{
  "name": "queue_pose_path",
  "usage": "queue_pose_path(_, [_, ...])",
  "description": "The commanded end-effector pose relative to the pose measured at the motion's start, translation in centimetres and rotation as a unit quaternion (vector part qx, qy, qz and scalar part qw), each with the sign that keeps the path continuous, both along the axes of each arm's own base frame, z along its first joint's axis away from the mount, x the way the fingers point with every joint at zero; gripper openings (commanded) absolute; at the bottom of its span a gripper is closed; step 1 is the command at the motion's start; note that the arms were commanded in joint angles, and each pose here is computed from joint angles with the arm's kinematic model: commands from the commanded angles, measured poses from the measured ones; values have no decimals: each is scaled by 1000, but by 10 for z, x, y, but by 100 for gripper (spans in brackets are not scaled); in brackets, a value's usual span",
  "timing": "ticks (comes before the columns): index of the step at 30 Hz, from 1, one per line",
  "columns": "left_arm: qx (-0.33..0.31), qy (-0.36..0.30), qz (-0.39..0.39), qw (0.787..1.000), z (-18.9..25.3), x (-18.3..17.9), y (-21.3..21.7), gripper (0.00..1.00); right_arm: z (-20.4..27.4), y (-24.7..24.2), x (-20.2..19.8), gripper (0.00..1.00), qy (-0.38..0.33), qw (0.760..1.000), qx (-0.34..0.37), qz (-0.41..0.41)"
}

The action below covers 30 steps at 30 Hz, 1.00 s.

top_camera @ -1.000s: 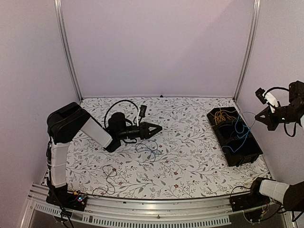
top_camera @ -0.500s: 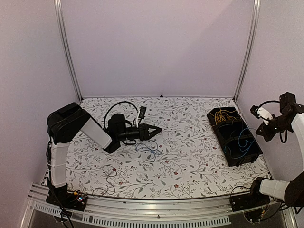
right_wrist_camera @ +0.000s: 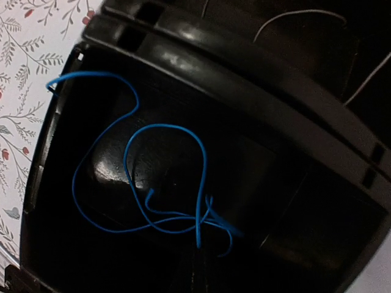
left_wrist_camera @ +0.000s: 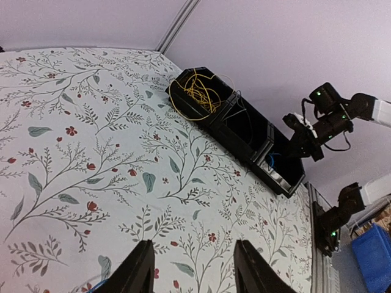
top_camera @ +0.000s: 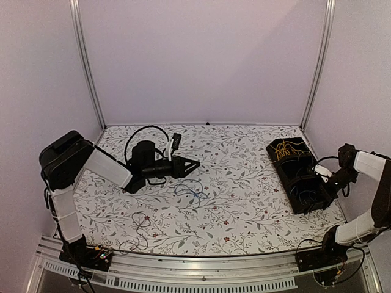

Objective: Untangle the cables

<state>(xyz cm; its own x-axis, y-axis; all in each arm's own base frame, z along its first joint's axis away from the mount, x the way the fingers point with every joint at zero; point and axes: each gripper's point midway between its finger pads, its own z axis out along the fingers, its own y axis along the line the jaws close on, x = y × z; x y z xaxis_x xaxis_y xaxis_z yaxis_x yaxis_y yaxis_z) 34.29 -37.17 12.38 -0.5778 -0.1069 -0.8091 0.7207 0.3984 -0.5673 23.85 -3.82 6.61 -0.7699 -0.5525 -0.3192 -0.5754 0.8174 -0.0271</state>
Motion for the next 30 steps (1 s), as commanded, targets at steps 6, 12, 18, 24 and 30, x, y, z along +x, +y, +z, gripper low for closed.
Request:
queue_pose_path(6, [173,59,88,979,-37,14,44,49,-10,-6,18,17,11,1000,-6,-11])
queue_pose_path(12, [278,93,132,947,-56,4,82,51,63,5,38,46,-51,999,-16,3])
queue_pose_path(18, [309,124,97,938,-67,-21,89,48,99,73,64,51,-93,993,11,70])
queue_pose_path(24, [304,45,30,951,-49,-34,61,47,91,162,85,52,-93,979,73,165])
queue_pose_path(30, [352,19,-40,935,-59,-48,38,45,83,241,84,52,-78,959,120,244])
